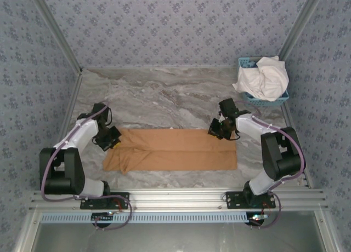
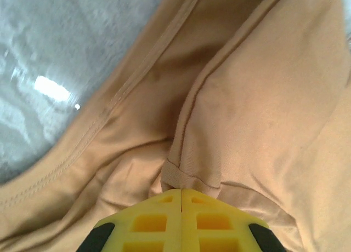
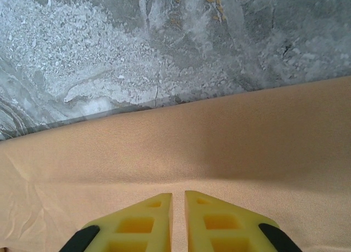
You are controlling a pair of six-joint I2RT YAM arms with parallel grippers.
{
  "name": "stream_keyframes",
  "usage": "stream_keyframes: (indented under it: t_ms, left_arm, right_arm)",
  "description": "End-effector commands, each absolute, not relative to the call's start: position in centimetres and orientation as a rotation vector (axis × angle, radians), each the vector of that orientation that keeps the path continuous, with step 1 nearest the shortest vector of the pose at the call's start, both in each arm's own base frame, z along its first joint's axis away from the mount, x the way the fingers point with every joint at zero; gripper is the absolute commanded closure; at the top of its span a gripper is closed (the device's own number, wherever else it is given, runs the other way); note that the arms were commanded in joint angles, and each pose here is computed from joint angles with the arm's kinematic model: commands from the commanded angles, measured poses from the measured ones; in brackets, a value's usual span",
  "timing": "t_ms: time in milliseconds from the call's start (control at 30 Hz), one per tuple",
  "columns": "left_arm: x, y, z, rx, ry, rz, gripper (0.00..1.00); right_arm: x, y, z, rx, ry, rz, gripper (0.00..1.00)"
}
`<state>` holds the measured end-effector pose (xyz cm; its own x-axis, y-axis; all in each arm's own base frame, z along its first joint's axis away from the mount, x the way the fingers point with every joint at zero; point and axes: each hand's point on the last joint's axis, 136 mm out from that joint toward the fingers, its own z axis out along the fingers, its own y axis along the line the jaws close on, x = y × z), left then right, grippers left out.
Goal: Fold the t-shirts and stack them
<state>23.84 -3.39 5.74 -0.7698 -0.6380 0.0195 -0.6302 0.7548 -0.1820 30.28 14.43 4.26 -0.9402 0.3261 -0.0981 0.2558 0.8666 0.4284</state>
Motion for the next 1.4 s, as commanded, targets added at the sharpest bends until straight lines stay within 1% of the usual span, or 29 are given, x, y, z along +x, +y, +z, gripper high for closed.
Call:
stream_keyframes:
  t_ms: [0,300,500,533,600,700,833,933,1067,1200,1300,1367]
  left_arm:
    - [21.8,-3.5,6.1,-1.15,2.92,-0.259,1.0]
    - [20.3,-3.9,5.5,-1.274,2.93,-0.27,1.0]
    - [19.6,-3.4,5.2,-1.32,2.928,-0.218,1.0]
    - [19.8,-3.3,5.4,-1.318,2.928,-0.22,0.96]
    - [20.7,-2.7,6.2,-1.29,2.908,-0.198,0.77]
    - [22.9,-1.4,7.9,-1.265,2.838,-0.191,0.67]
    - [27.5,0.1,9.1,-1.266,2.716,-0.324,0.53]
    - [30.9,0.3,8.9,-1.231,2.701,-0.375,0.53]
    - [33.5,-0.1,7.2,-1.228,2.742,-0.424,0.55]
    - [32.7,0.0,5.1,-1.251,2.829,-0.358,0.62]
    - [31.7,0.5,4.1,-1.262,2.86,-0.288,0.66]
    - [31.6,0.5,3.7,-1.264,2.859,-0.288,0.68]
  right_arm:
    - [30.3,14.9,4.3,0.419,2.89,0.642,0.85]
    - [30.1,14.9,4.0,0.424,2.911,0.636,0.86]
    - [30.2,14.9,3.9,0.428,2.911,0.634,0.87]
    - [30.2,14.8,3.9,0.429,2.911,0.633,0.87]
    - [30.3,14.9,4.0,0.427,2.907,0.636,0.87]
    - [30.5,14.8,4.1,0.433,2.902,0.638,0.87]
    - [31.1,14.3,4.5,0.454,2.878,0.65,0.87]
    - [31.6,14.0,4.7,0.474,2.868,0.657,0.87]
    - [32.1,13.6,4.6,0.497,2.871,0.645,0.87]
    - [32.1,12.6,4.0,0.541,2.897,0.591,0.87]
    - [31.7,11.7,3.5,0.577,2.915,0.546,0.87]
    - [31.6,11.3,3.1,0.596,2.929,0.525,0.87]
